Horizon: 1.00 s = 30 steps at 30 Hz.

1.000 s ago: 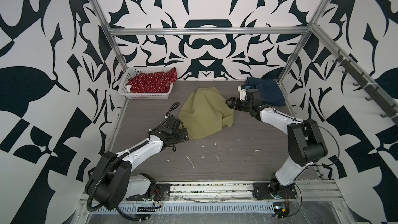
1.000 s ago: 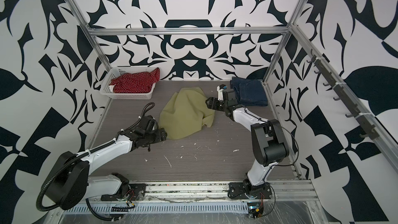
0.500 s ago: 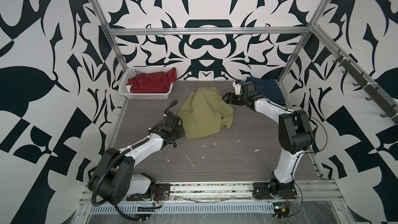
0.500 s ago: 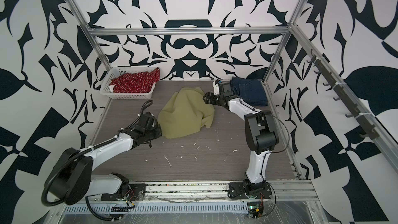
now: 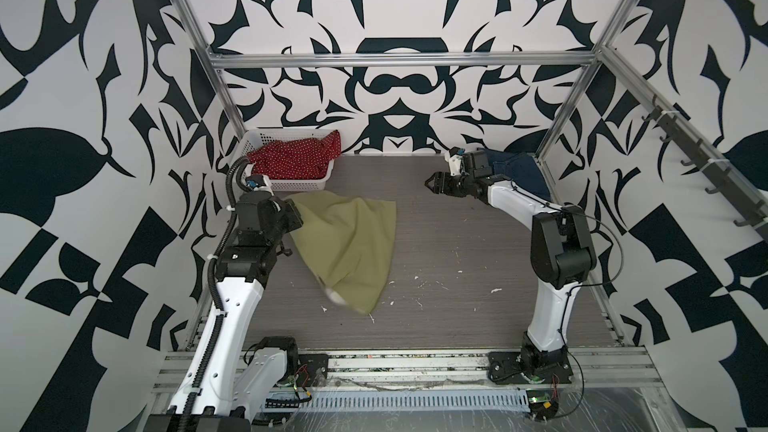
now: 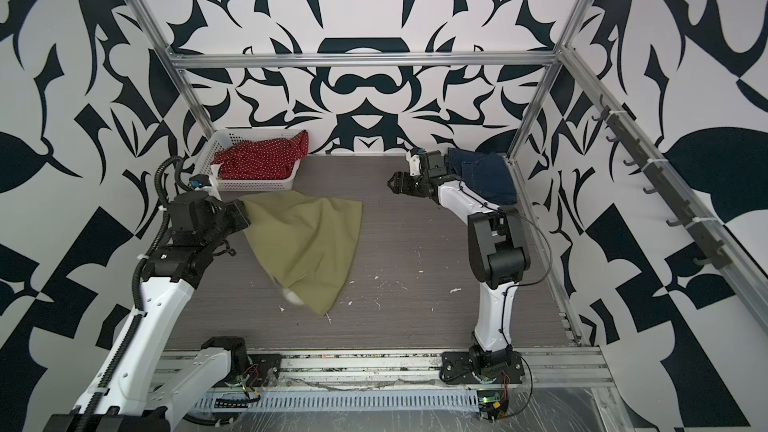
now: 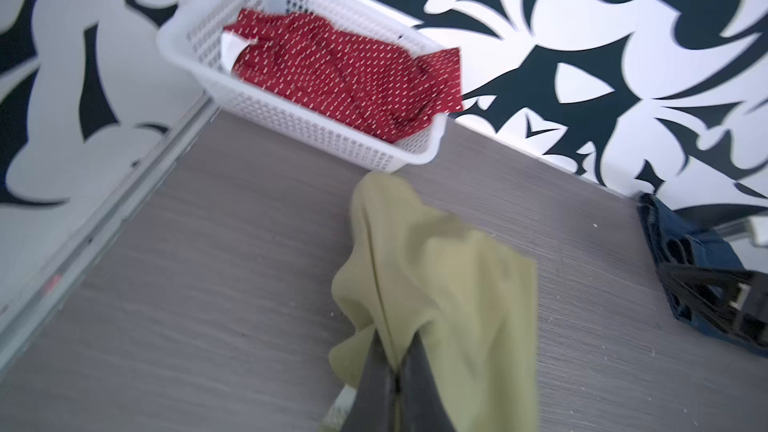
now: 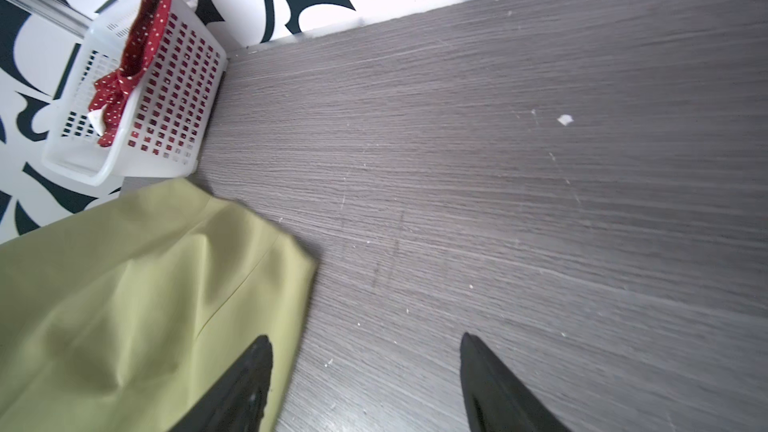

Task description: Fold and stack the skirts

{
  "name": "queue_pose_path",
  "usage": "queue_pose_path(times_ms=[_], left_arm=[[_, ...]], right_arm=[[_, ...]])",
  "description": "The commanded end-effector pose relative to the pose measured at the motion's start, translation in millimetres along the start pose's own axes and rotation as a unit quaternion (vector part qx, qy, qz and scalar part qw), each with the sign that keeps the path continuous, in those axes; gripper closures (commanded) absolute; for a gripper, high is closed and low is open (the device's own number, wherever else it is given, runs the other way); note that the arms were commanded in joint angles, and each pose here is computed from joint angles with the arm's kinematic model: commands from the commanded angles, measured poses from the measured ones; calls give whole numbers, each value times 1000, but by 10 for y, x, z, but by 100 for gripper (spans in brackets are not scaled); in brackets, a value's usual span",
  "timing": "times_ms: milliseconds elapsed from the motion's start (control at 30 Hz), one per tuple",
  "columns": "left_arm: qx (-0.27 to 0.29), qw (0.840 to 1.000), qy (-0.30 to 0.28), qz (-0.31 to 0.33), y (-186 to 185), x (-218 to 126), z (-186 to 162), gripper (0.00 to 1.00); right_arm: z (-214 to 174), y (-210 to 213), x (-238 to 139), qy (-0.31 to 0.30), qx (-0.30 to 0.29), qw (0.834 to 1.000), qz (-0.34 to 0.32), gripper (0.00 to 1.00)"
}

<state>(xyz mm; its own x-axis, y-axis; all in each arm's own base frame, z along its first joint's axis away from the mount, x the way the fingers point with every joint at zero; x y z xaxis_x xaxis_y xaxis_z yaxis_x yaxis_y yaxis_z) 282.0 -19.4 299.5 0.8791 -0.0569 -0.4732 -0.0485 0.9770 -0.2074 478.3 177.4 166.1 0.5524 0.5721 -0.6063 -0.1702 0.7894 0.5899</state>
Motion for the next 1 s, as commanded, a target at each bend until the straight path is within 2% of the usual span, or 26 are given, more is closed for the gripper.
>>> queue_pose_path(times_ms=[0, 67, 133, 333, 567, 867, 900, 967], left_arm=[[33, 996, 57, -54, -141, 161, -57, 100], [28, 991, 87, -101, -259, 287, -110, 100], [22, 988, 97, -121, -307, 354, -153, 100], [11, 992, 88, -85, -193, 372, -252, 100], [22, 997, 59, -33, -46, 239, -262, 100], [28, 997, 67, -34, -44, 275, -298, 100], [28, 997, 67, -35, -46, 274, -292, 100], [27, 997, 64, -34, -44, 274, -289, 100]], right_arm=[[20, 266, 79, 9, -21, 998, 51, 26], [-64, 356, 164, 20, -36, 997, 58, 26], [-124, 426, 281, 32, -48, 996, 63, 26], [-504, 650, 706, 107, -78, 989, 73, 28], [-812, 949, 1008, 142, -102, 979, 108, 31], [-1165, 1143, 1409, 204, -118, 963, 130, 31], [-1182, 1153, 1430, 209, -118, 962, 131, 32], [-1182, 1165, 1442, 205, -119, 963, 131, 42]])
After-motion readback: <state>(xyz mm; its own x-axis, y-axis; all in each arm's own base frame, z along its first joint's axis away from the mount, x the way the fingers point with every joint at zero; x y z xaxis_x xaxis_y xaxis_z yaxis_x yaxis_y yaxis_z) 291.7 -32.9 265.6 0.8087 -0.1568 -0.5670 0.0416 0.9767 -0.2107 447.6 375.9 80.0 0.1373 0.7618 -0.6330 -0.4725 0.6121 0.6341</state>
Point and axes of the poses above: each gripper's point midway between its finger pads, its own x axis out along the fingers, its own y axis along the line the jaws close on, z = x × y, the point moved 5 cm from there along -x, back along the fingers, and after that the axes turned 7 degrees about x, right-handed, at the moved point
